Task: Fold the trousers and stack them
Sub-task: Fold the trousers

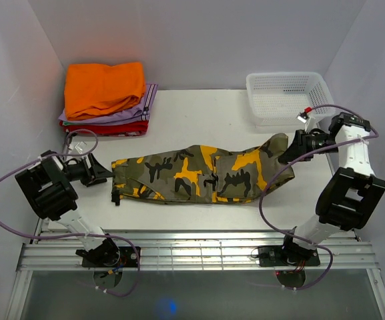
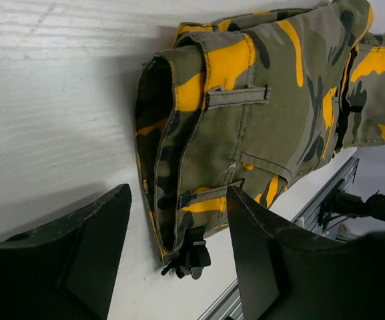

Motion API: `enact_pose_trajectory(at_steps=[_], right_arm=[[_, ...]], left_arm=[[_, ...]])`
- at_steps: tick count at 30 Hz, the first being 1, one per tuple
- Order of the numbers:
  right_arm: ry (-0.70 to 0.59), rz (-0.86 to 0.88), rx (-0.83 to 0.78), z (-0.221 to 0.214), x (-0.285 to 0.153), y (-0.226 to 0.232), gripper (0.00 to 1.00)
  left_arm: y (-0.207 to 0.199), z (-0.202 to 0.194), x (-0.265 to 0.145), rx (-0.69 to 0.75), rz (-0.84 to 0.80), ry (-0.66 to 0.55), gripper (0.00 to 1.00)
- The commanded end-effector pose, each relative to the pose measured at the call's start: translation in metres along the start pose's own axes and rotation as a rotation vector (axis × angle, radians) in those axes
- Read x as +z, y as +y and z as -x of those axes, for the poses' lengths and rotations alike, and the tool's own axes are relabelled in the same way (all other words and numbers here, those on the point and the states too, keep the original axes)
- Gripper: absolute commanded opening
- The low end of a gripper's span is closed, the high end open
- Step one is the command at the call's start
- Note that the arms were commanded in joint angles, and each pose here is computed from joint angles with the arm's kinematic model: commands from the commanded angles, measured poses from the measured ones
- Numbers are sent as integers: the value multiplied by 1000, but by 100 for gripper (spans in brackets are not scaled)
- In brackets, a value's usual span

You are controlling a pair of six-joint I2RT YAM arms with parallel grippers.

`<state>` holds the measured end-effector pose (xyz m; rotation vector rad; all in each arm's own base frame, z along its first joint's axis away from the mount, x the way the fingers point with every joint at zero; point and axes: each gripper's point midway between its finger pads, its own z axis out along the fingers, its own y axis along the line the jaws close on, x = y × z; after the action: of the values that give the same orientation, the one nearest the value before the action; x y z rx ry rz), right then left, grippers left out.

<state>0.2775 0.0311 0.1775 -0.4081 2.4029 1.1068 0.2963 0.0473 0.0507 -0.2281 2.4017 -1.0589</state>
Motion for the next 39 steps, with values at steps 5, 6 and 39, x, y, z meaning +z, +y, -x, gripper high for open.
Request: enact_pose_trajectory(at_steps=[5, 6, 39], right_arm=[[-100, 224, -113, 47, 21, 94, 8], [-107, 241, -173, 54, 33, 101, 8], [105, 525, -230, 54, 278, 314, 8]], left_arm=[[4, 14, 7, -14, 22, -51, 65], [3, 12, 9, -15, 19, -42, 64], [-10, -6, 31, -131, 56, -7, 0]])
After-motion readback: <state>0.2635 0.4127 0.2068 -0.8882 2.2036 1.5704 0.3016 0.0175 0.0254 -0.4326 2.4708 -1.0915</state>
